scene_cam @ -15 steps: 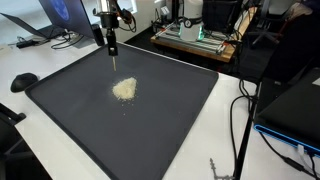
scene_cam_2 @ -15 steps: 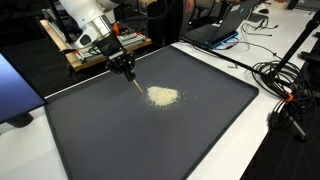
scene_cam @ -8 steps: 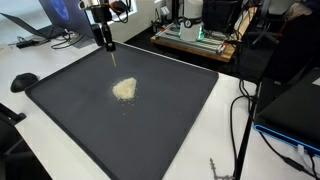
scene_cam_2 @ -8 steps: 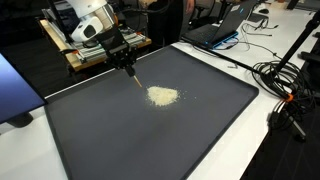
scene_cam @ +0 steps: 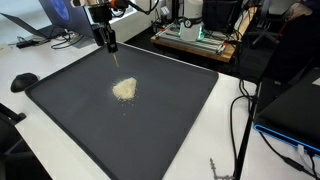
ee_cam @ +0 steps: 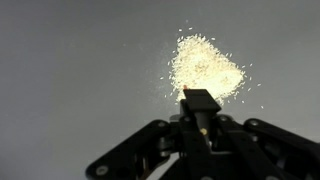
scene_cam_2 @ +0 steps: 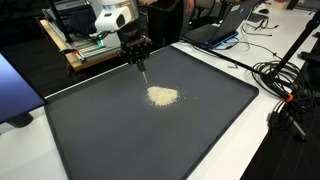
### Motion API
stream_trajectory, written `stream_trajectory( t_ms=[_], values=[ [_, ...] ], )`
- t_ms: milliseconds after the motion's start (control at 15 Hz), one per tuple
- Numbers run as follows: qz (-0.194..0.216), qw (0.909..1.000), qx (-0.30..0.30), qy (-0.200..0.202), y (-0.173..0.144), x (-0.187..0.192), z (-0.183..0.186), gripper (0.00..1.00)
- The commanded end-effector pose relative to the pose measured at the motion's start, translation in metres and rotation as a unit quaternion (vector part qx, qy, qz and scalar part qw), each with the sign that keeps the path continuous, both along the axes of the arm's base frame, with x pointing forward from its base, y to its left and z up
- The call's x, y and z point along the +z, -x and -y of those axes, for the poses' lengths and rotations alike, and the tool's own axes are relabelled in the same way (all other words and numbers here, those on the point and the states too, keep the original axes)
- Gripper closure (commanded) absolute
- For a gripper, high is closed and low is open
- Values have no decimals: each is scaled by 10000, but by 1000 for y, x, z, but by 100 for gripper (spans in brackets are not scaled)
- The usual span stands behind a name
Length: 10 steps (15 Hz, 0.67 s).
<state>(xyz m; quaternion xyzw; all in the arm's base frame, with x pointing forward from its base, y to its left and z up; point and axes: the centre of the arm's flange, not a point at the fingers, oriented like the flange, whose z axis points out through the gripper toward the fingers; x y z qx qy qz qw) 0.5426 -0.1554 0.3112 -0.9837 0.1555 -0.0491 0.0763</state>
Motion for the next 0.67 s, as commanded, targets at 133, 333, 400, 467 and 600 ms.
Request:
stream_trajectory(
  t_ms=[133,333,400,467,600],
  values=[
    [-136,9970,619,436,-17,9,-41,97],
    [-114,9940,905,608,-24,9,-60,97],
    [-97,9931,966,659,-26,8,-64,97],
    [-105,9922,1038,676,-29,7,-68,97],
    [-68,9903,1165,756,-35,5,-77,97]
  ],
)
